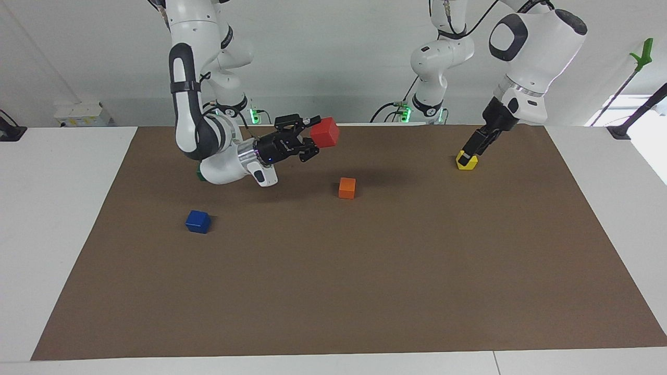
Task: Transfer red block to right arm and stack on blue block
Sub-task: 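Open the left gripper and withdraw it while the right gripper lifts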
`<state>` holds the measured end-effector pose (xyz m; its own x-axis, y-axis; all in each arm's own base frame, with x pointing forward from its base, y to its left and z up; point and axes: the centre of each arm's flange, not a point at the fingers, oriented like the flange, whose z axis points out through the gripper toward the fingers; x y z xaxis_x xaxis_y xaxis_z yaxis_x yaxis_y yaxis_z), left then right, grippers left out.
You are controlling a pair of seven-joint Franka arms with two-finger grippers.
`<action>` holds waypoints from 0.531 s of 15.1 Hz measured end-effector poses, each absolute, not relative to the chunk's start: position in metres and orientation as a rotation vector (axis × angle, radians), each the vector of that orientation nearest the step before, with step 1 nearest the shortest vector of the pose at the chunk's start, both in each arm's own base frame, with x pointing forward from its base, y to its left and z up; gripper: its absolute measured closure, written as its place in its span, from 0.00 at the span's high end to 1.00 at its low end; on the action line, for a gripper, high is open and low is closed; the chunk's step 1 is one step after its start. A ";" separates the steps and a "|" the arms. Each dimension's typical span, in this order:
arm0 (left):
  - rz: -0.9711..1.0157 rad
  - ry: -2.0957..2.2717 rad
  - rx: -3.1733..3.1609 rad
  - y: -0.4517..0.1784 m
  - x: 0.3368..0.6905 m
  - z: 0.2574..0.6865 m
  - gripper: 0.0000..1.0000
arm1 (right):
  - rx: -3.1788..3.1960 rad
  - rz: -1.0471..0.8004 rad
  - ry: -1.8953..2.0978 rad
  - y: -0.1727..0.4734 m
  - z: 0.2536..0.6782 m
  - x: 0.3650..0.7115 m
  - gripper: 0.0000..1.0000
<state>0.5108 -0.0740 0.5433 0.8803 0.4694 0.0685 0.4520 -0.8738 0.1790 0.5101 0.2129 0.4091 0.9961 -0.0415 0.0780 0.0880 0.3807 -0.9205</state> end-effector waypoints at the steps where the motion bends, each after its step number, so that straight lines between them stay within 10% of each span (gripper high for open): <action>1: 0.179 0.598 2.975 -0.078 0.513 0.543 1.00 | -1.204 -0.089 -0.025 0.211 0.424 0.513 0.55; 8: 0.077 -0.037 3.188 -0.061 0.566 0.558 1.00 | -1.514 -0.069 0.018 0.195 0.503 0.516 0.55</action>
